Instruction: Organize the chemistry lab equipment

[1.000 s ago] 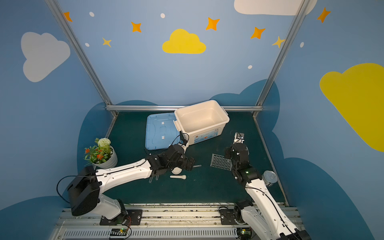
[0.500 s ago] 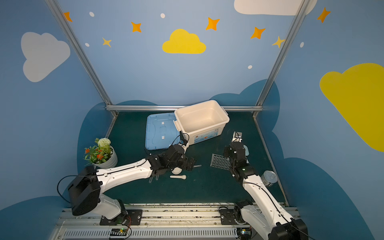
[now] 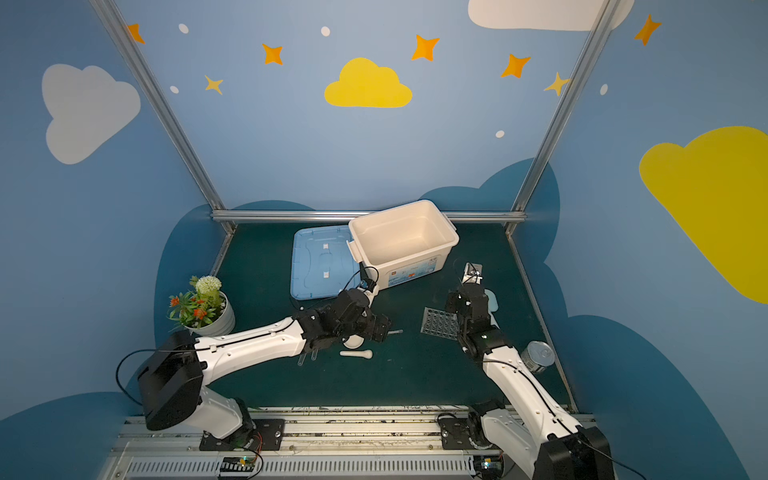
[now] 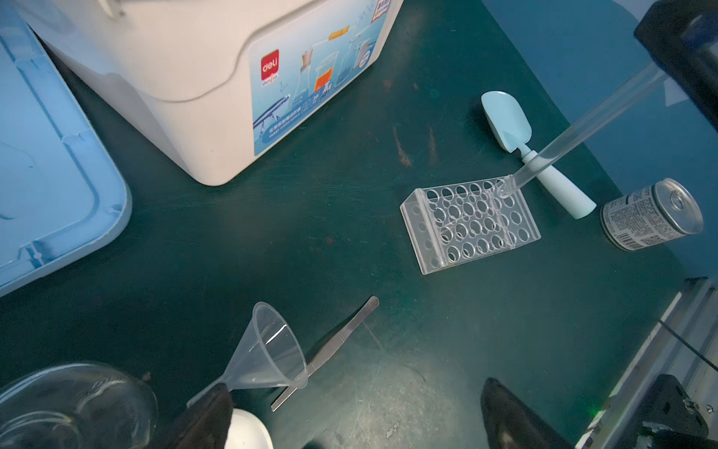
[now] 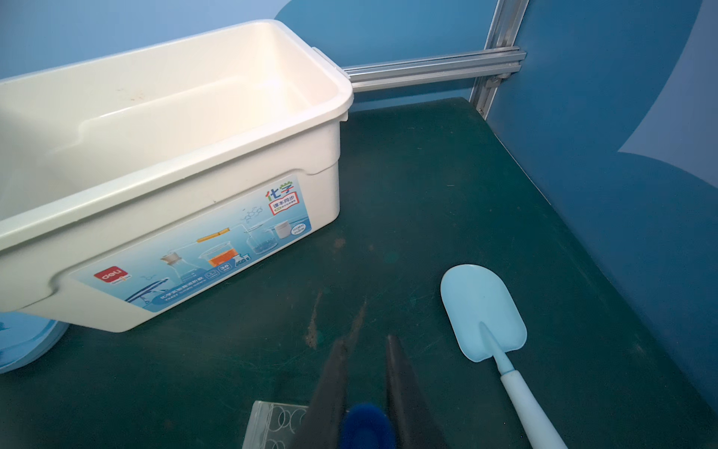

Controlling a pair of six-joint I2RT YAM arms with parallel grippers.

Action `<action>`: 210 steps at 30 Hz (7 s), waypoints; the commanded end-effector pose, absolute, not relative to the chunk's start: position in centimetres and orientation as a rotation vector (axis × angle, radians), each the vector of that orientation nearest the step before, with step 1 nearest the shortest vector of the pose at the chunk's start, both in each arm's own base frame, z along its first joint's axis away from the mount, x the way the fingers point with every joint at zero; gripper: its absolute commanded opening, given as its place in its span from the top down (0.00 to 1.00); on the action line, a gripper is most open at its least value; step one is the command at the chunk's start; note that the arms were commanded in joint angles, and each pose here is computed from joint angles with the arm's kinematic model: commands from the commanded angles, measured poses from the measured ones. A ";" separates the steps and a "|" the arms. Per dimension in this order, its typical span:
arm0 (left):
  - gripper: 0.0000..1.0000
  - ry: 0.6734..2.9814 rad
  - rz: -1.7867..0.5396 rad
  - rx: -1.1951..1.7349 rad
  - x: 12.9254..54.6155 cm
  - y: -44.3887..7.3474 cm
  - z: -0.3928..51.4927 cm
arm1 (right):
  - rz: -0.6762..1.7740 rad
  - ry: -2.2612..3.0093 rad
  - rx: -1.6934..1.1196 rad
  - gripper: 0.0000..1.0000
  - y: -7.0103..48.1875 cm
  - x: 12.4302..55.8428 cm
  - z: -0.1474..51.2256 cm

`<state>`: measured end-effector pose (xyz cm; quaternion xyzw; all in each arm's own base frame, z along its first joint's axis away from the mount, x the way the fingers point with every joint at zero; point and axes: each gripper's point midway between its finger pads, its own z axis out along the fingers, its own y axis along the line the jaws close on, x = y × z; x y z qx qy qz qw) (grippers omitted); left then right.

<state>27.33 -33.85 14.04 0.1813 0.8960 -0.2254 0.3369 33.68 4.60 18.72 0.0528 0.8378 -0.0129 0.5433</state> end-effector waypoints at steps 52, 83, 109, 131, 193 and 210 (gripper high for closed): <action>0.00 2.376 -0.614 0.488 27.4 -34.6 13.0 | -0.018 2.025 0.188 0.94 4.4 33.2 17.5; 0.00 2.388 -0.617 0.488 27.2 -34.6 12.8 | -0.012 2.072 0.143 0.92 5.0 33.1 15.5; 0.00 2.346 -0.562 0.440 27.3 -32.7 14.2 | -0.001 2.079 0.165 0.51 5.1 33.3 17.0; 0.00 2.369 -0.179 -0.101 25.1 -13.3 12.9 | 0.008 1.947 0.174 0.26 4.4 32.7 20.9; 0.65 2.736 -0.180 -0.171 24.6 -12.0 1.3 | 0.217 1.878 0.219 0.22 5.8 33.2 24.5; 0.83 2.754 -0.212 -0.182 24.1 -12.0 1.0 | 0.211 1.886 0.234 0.22 5.2 33.1 24.3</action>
